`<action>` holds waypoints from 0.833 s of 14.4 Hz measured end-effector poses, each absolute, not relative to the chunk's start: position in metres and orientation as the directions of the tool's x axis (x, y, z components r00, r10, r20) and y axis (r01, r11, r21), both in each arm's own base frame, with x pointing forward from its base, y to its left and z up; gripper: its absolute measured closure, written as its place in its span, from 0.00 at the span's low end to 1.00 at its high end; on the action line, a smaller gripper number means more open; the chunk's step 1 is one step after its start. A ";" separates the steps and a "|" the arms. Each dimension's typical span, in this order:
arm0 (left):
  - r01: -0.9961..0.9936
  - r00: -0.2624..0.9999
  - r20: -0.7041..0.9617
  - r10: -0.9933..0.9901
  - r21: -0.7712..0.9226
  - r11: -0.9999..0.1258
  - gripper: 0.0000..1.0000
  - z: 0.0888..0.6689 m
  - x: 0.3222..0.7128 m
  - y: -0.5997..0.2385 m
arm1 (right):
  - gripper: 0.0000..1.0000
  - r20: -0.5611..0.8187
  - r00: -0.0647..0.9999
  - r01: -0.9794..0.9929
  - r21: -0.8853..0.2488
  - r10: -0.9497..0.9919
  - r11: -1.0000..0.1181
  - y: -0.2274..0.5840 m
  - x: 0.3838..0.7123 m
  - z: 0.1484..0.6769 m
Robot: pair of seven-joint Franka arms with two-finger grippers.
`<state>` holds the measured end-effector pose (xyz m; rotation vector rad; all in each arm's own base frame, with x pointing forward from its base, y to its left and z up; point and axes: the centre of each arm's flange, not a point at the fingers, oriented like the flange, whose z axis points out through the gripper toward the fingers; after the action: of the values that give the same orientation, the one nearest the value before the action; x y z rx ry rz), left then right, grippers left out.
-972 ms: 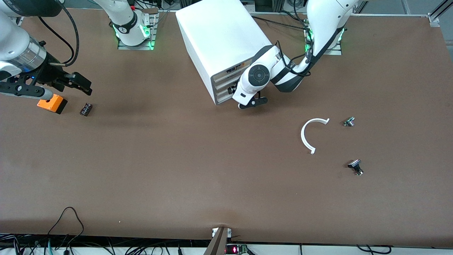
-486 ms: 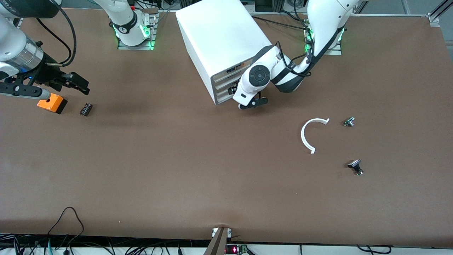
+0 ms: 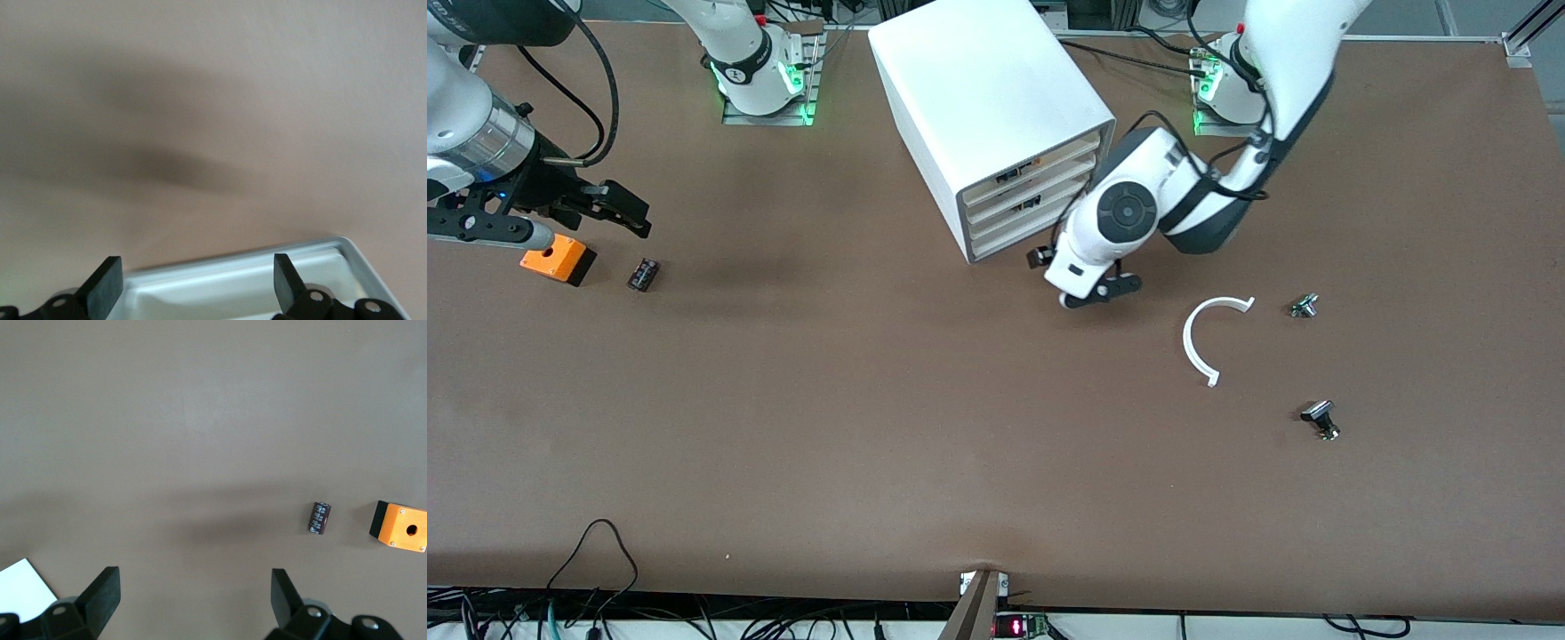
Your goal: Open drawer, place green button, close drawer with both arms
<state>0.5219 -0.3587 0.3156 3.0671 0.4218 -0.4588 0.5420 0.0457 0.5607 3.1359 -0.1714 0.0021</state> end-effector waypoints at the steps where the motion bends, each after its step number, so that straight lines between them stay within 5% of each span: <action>1: 0.240 0.930 -0.273 0.245 -0.053 -0.969 0.00 0.334 0.536 -0.345 | 0.00 0.001 0.994 -0.108 0.001 -0.108 -0.994 0.046 0.542 0.561; 12: -0.074 0.986 -0.155 -0.066 -0.043 -0.996 0.00 0.509 0.615 -0.152 | 0.00 0.009 0.998 -0.069 0.000 -0.069 -0.998 0.047 0.544 0.560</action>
<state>0.6154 -0.1519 0.5087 3.1788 -0.1125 -0.2459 0.5437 0.0469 0.5601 3.1395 -0.1092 0.0146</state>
